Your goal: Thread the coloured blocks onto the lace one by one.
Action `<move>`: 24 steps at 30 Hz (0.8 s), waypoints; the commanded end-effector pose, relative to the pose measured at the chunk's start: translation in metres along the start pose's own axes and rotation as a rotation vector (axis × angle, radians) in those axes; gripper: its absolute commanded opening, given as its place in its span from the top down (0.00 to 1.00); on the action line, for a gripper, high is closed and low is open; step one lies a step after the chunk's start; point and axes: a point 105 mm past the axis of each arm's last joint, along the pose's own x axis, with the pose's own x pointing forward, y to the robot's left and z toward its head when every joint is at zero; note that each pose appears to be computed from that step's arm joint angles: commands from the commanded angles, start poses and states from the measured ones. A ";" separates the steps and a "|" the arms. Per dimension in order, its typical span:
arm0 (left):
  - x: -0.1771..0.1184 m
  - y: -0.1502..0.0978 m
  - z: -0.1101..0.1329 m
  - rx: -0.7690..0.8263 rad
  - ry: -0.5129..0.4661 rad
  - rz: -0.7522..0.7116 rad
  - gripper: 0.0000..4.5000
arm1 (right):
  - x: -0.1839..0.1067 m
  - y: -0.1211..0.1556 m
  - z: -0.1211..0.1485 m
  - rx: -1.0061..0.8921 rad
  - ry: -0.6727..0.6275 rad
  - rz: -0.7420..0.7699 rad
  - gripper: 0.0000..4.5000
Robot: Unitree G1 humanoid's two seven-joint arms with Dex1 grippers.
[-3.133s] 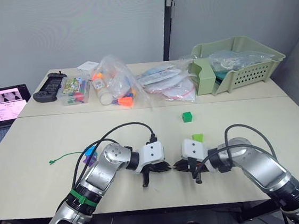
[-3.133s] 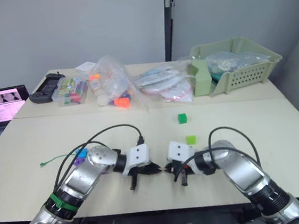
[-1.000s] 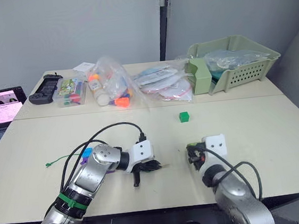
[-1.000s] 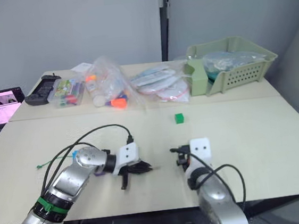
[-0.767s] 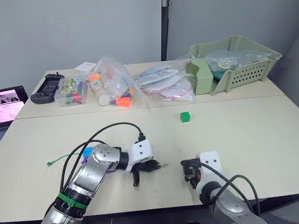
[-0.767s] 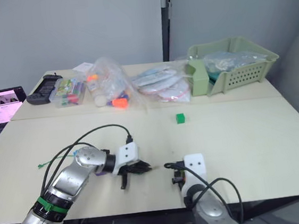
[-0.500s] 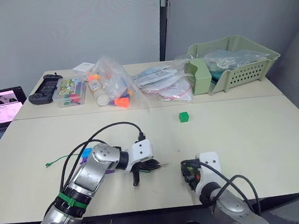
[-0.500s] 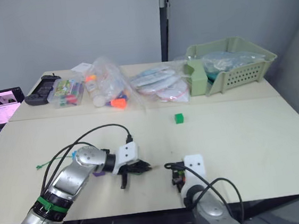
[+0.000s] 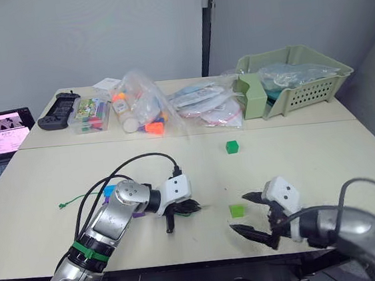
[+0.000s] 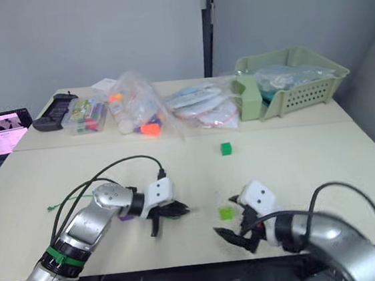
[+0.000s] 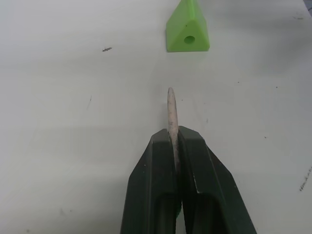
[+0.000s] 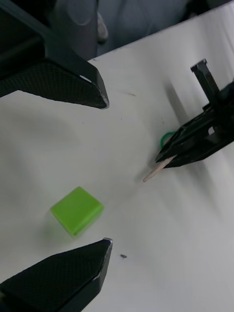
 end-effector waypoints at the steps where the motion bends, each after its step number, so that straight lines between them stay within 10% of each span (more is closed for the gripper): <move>1: -0.006 -0.002 0.013 0.036 -0.028 -0.012 1.00 | -0.001 -0.021 -0.009 -0.130 0.058 0.078 0.00; 13: -0.012 -0.011 0.012 0.021 -0.013 -0.006 1.00 | 0.028 -0.052 -0.034 -0.219 0.149 0.222 0.00; 24: -0.008 -0.014 0.021 0.034 -0.012 -0.020 1.00 | 0.032 -0.050 -0.037 -0.211 0.158 0.239 0.71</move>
